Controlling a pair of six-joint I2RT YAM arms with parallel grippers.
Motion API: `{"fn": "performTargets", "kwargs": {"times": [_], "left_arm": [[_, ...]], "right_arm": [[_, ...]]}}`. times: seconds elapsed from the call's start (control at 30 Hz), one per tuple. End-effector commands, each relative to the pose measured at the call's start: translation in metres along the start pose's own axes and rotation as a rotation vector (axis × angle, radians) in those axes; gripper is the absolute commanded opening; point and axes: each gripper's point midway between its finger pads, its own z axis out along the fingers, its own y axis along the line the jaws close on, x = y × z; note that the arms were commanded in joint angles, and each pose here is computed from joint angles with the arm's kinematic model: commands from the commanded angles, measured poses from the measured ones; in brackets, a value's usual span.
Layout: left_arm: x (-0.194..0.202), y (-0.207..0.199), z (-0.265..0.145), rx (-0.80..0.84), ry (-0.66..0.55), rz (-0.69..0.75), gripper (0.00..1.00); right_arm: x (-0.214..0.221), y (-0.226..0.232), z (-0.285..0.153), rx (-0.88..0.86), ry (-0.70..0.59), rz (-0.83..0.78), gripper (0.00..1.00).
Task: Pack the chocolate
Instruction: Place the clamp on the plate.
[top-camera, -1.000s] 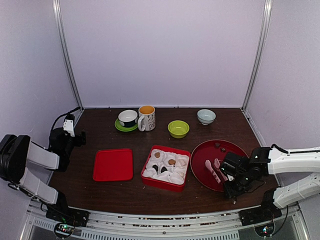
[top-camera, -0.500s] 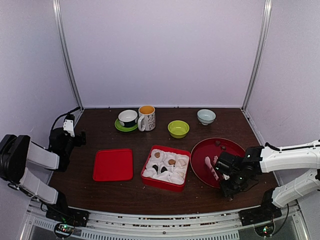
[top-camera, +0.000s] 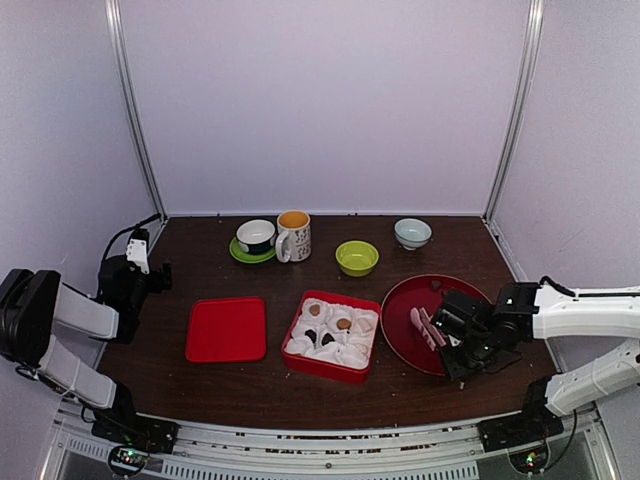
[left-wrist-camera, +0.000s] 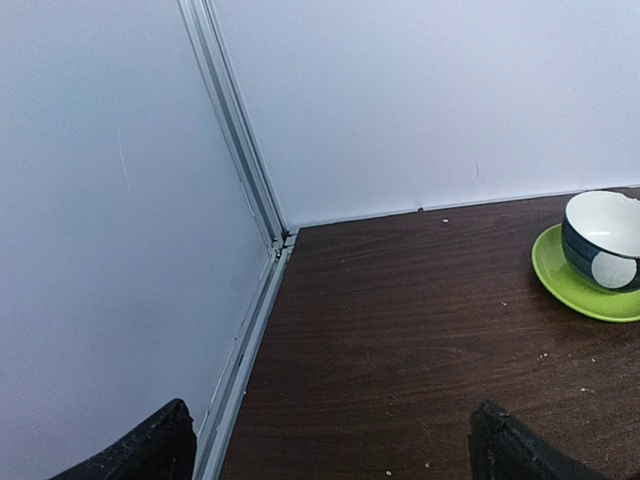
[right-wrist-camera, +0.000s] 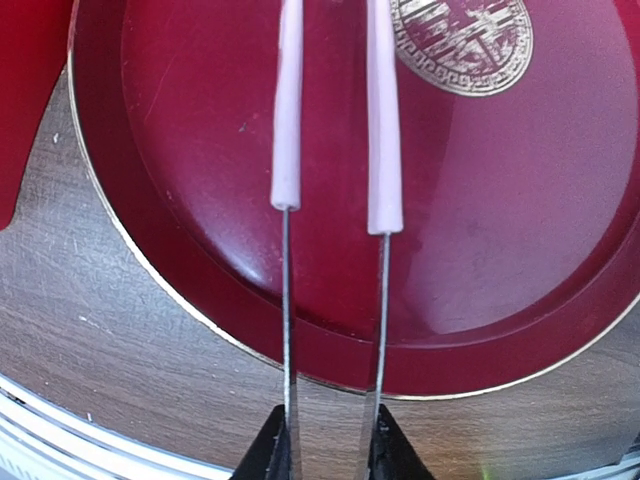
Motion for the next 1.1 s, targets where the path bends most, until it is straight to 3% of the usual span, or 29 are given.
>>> {"fn": "performTargets", "kwargs": {"times": [0.0,0.4,1.07], "left_arm": [[-0.016,0.005,0.002,-0.014,-0.061,-0.013,0.98],[-0.016,0.005,0.002,-0.014,-0.062,-0.013,0.98],[-0.016,0.005,0.002,-0.014,-0.061,-0.013,0.98]], "right_arm": [[-0.013,-0.008,-0.013,0.038,-0.059,0.009,0.23],[-0.016,-0.011,-0.013,0.042,-0.089,0.026,0.19],[-0.034,-0.036,0.011,0.053,-0.072,0.187,0.25]]}}
